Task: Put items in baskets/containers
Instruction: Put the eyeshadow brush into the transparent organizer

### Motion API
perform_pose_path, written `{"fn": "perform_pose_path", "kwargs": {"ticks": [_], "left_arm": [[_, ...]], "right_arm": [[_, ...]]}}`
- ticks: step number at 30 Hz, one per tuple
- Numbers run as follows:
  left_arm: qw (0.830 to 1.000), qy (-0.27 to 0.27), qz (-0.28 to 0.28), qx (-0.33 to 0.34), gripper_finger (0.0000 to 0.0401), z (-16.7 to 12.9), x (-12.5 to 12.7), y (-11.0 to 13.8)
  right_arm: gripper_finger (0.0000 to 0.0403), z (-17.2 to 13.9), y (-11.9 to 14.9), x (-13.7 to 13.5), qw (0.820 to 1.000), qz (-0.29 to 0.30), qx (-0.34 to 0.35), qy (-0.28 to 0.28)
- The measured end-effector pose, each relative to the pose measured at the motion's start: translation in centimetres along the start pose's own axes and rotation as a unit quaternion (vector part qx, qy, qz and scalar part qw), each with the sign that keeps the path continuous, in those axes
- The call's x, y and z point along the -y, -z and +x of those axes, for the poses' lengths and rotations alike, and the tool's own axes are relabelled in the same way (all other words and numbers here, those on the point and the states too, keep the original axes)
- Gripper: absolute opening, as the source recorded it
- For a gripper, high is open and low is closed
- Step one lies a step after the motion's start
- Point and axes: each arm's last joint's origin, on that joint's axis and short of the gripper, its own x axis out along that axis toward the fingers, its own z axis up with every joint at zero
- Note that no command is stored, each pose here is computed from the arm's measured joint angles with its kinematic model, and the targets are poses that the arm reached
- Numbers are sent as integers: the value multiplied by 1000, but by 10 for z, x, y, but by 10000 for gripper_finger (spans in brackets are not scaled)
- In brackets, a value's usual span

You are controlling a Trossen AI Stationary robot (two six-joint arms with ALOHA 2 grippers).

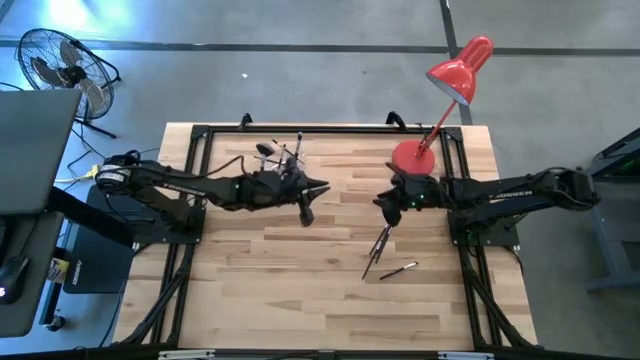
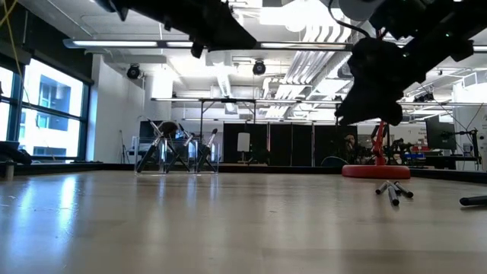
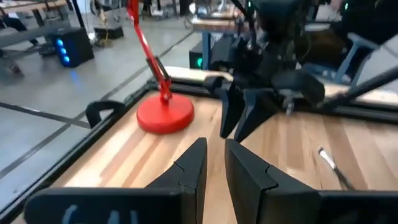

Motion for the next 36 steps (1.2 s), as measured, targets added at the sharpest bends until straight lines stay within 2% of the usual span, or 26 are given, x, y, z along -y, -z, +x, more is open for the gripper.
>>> {"fn": "perform_pose_path", "kwargs": {"ticks": [4,8,12,15,21,26,31,36], "left_arm": [[1000,-27,-6,-13,55,-2,5,3],[998,-25,-49,-38,55,-3,6,8],[989,-31,-100,-106,53,-5,5,22],[979,-39,-125,-158,40,-8,4,32],[966,-32,-106,-235,3,-14,2,46],[957,-33,-76,-280,3,-18,0,54],[954,-15,-32,-299,3,-17,1,59],[954,-14,-30,-299,10,-17,1,59]], "right_arm": [[115,-1,9,0,999,-14,-20,31],[77,-2,14,-5,999,-13,-35,23],[20,-3,18,-9,999,1,-40,15],[7,-5,22,-14,999,13,-46,8],[3,-8,31,-22,997,55,-43,17],[1,-14,34,-33,993,106,-35,42],[1,-16,24,-51,987,127,-40,85],[0,-6,13,-75,971,148,-113,150]]}}
